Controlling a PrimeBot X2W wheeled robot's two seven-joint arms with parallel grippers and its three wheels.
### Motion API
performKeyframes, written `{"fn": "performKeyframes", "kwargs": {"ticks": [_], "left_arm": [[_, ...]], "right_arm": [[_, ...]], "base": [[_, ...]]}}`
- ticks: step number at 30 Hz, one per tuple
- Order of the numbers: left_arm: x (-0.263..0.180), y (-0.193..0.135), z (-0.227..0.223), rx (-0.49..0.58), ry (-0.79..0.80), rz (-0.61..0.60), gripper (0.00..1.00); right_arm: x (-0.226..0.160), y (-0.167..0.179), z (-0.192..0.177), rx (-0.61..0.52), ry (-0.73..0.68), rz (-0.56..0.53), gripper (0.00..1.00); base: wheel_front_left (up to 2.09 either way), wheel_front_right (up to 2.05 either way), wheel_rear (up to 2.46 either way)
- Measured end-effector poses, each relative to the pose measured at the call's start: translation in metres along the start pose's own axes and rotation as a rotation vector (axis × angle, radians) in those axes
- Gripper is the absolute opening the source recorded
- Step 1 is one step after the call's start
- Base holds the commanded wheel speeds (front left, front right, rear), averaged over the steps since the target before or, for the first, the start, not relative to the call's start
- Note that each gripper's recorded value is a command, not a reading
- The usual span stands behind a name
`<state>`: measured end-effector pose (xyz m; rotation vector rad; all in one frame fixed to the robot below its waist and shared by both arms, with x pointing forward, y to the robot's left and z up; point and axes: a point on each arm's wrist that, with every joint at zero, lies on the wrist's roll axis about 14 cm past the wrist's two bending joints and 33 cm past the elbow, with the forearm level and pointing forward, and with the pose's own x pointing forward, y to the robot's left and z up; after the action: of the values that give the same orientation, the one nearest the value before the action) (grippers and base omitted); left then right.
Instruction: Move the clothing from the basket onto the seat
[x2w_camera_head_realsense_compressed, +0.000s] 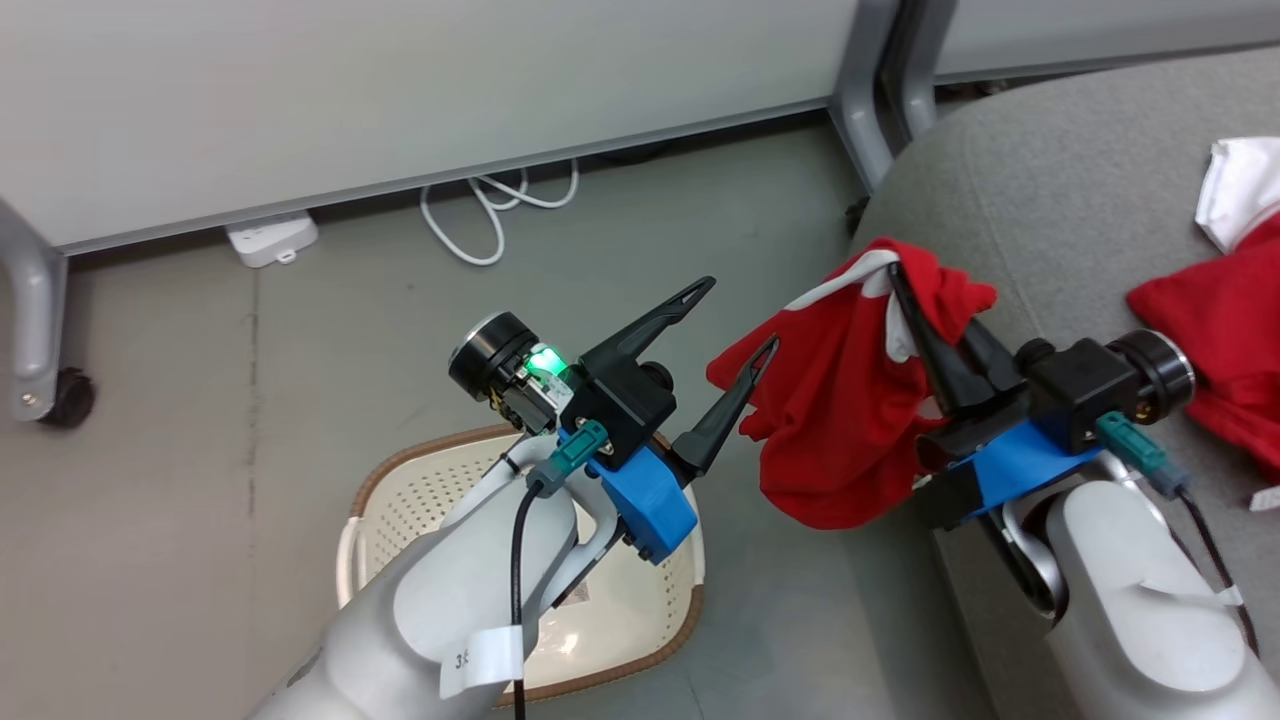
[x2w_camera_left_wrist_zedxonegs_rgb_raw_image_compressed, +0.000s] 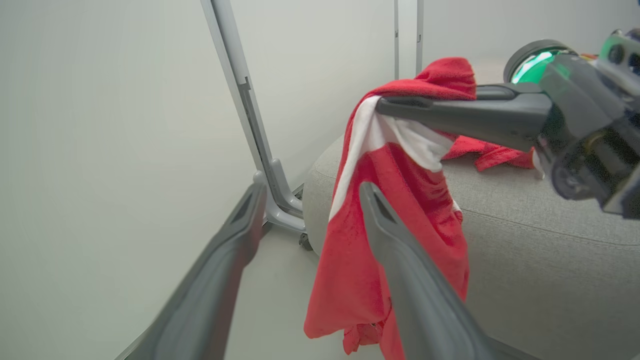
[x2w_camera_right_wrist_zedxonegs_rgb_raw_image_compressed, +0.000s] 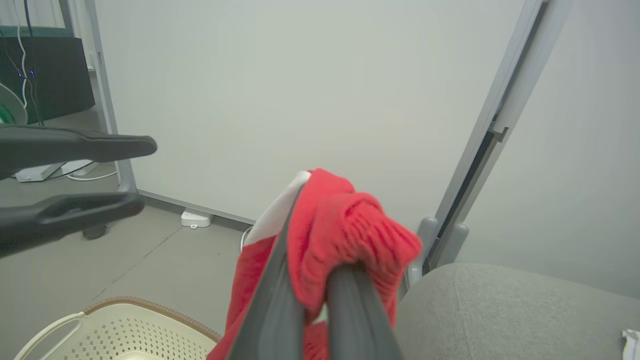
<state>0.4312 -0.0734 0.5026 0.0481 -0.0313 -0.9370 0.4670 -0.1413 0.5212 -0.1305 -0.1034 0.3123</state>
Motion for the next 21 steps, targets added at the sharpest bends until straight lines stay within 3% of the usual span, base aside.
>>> {"fn": "performKeyframes", "kwargs": {"ticks": [21], "left_arm": [[0.049,-0.072,-0.027,-0.053,0.008,-0.275,1.0]], "right_arm": [[-0.08,-0.113,-0.013,-0.057,0.071,-0.37,0.0]], "base": [[0.0,0.0,0.0]]}}
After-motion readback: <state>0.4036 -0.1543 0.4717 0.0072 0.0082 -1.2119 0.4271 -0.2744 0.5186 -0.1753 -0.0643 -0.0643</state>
